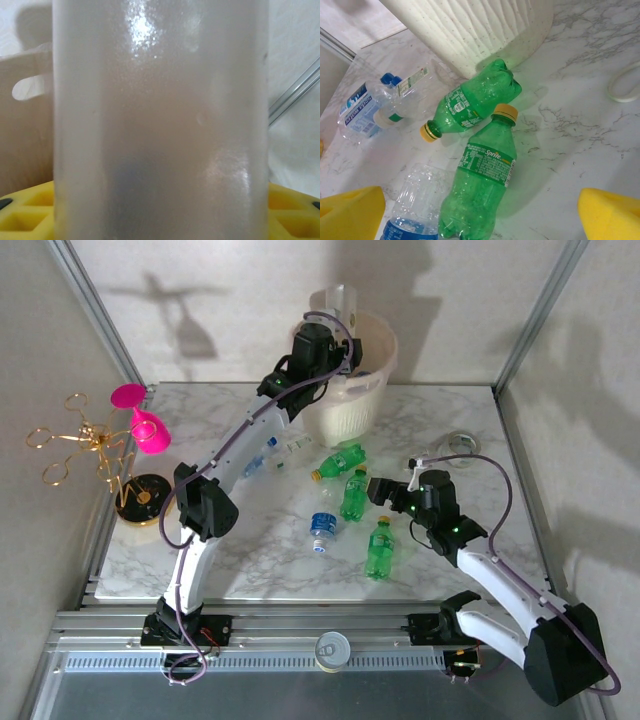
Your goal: Put the plastic bottles in the bin
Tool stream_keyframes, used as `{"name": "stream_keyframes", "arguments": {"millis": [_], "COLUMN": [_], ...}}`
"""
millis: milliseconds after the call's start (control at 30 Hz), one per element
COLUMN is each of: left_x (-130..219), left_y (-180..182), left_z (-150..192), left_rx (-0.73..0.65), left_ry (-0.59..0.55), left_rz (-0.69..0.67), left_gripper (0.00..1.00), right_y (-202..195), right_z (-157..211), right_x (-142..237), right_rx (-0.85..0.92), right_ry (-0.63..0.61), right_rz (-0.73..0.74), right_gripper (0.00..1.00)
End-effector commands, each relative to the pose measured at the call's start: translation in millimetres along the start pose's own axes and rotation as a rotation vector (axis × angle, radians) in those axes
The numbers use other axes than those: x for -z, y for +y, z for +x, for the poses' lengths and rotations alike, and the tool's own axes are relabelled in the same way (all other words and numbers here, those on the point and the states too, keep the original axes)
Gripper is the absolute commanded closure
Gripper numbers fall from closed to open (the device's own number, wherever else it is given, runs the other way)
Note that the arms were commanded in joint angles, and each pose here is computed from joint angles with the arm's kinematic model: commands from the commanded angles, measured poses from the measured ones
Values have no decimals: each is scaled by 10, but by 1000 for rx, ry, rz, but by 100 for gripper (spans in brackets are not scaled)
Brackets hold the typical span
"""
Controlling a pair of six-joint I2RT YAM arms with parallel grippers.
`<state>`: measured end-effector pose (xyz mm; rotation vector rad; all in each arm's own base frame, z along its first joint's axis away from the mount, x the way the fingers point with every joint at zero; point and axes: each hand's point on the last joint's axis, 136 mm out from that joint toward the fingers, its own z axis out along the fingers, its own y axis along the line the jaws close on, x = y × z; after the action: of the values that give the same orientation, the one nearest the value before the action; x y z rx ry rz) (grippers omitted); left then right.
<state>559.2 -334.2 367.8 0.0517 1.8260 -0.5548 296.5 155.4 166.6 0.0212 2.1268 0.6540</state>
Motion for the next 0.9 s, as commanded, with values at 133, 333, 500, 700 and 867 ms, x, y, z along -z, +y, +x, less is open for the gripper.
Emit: {"name": "stream_keyframes", "arguments": {"millis": [133, 333, 500, 700, 867], "left_x": [-15, 283, 636, 1192, 1723], "left_y": [94, -98, -367, -738, -835], "left_z": [-69, -422, -700, -770, -571], "left_rx": [17, 17, -2, -20, 22], "left_ry": [-17, -78, -133, -191, -253], "left_rz": [-24, 27, 85, 183, 263], "left_gripper": [0, 0, 0, 0, 1], "right_y": [-3, -19, -24, -23, -51], "right_z": [-30, -8, 3, 5, 35], "right_x": [75, 84, 75, 47, 21], "right_rx": [6, 4, 3, -6, -8], "right_ry": [-18, -17, -10, 0, 23], "right_rz": [14, 16, 20, 23, 41], "right_gripper": [1, 1, 1, 1, 1]}}
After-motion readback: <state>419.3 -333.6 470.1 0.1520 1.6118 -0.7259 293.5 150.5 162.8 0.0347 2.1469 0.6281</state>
